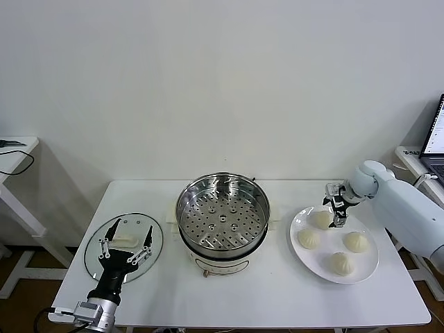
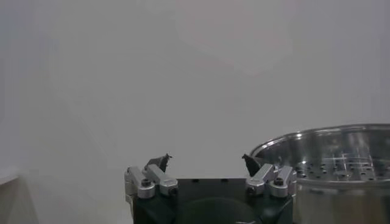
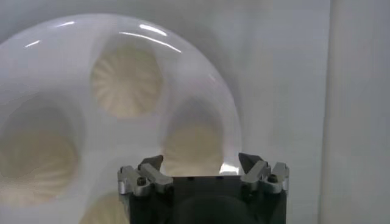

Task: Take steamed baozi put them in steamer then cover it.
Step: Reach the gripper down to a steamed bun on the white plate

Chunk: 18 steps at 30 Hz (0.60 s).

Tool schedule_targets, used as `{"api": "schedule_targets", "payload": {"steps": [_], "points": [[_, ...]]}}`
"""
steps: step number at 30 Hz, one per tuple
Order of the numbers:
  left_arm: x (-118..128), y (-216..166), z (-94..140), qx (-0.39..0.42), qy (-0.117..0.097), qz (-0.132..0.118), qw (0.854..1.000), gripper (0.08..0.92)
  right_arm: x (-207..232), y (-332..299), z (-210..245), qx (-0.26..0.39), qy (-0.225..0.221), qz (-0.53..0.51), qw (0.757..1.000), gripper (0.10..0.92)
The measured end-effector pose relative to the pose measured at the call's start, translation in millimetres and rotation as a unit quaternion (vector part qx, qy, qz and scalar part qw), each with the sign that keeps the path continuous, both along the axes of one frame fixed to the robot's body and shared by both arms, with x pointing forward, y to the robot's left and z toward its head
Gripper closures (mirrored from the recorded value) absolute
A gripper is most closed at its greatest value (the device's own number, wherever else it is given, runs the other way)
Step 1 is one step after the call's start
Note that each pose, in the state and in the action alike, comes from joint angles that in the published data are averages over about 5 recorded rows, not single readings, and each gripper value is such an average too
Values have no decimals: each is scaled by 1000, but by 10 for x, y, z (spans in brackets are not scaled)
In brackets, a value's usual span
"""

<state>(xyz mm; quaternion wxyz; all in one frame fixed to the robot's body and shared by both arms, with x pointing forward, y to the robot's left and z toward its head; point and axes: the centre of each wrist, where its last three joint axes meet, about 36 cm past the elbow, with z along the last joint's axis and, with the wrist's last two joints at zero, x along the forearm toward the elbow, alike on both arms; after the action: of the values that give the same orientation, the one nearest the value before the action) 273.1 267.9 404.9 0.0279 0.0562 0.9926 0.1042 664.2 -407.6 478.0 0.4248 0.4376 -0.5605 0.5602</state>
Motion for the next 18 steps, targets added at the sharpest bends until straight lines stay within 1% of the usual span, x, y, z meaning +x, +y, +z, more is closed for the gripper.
{"api": "schedule_targets", "payload": {"steps": [15,18], "points": [[0,2,-28,4,1,0,1000,177,23,21,-133,-12,1,1,1000,200],[3,-1,-30,3,1,0,1000,177,25,34,-151,-13,2,3,1000,226]]}}
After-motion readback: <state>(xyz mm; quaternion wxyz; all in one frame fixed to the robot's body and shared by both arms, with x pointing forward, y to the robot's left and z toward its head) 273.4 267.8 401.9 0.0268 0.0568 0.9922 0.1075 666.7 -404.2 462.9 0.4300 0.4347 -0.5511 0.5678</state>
